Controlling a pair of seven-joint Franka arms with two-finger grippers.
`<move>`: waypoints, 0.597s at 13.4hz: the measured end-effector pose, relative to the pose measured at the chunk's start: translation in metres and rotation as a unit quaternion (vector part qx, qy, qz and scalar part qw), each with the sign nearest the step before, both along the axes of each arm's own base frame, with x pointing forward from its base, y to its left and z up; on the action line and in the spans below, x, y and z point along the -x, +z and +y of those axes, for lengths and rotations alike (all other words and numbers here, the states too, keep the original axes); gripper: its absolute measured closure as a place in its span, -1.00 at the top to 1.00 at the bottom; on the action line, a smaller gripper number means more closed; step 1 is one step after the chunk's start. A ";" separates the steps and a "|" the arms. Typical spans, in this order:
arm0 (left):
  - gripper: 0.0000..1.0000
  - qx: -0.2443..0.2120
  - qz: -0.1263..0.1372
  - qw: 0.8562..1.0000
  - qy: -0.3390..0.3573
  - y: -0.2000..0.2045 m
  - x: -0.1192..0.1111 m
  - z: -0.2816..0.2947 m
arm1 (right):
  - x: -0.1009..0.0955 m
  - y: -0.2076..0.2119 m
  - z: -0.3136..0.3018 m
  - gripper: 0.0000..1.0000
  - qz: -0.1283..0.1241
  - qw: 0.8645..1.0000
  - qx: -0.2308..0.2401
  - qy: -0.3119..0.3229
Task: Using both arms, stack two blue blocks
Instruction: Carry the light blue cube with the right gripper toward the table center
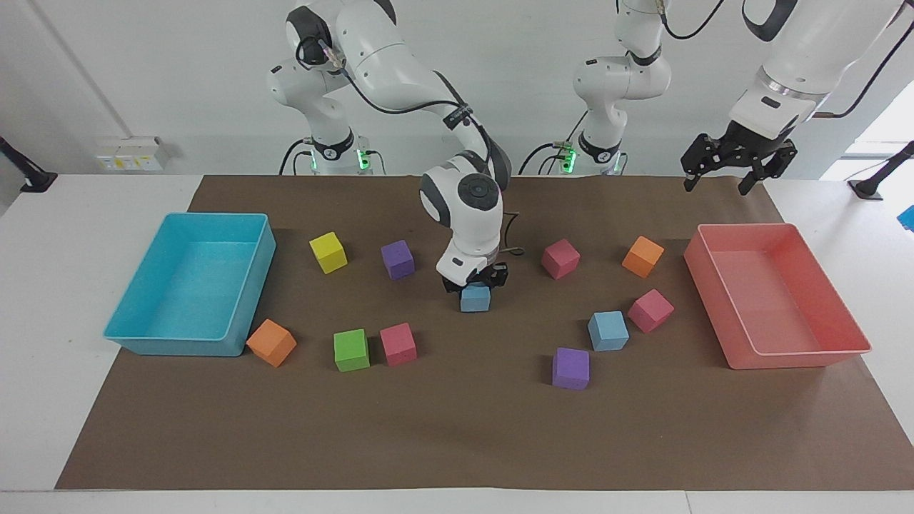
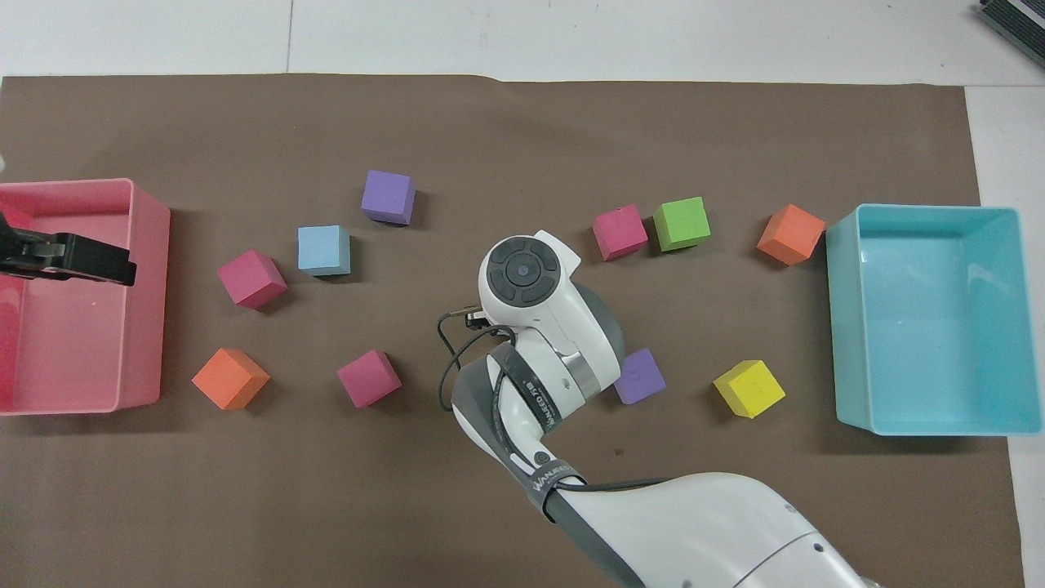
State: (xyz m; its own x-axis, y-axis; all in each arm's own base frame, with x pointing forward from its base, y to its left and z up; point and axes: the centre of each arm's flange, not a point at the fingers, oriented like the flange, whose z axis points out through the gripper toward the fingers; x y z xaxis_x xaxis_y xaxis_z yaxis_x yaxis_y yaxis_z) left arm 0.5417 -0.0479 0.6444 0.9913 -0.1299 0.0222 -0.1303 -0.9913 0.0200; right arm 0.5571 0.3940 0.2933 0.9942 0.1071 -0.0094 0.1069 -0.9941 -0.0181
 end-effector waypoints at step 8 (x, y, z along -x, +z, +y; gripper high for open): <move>1.00 0.001 -0.011 1.000 0.000 0.002 -0.002 0.000 | -0.006 0.017 -0.004 1.00 -0.015 1.000 -0.010 -0.005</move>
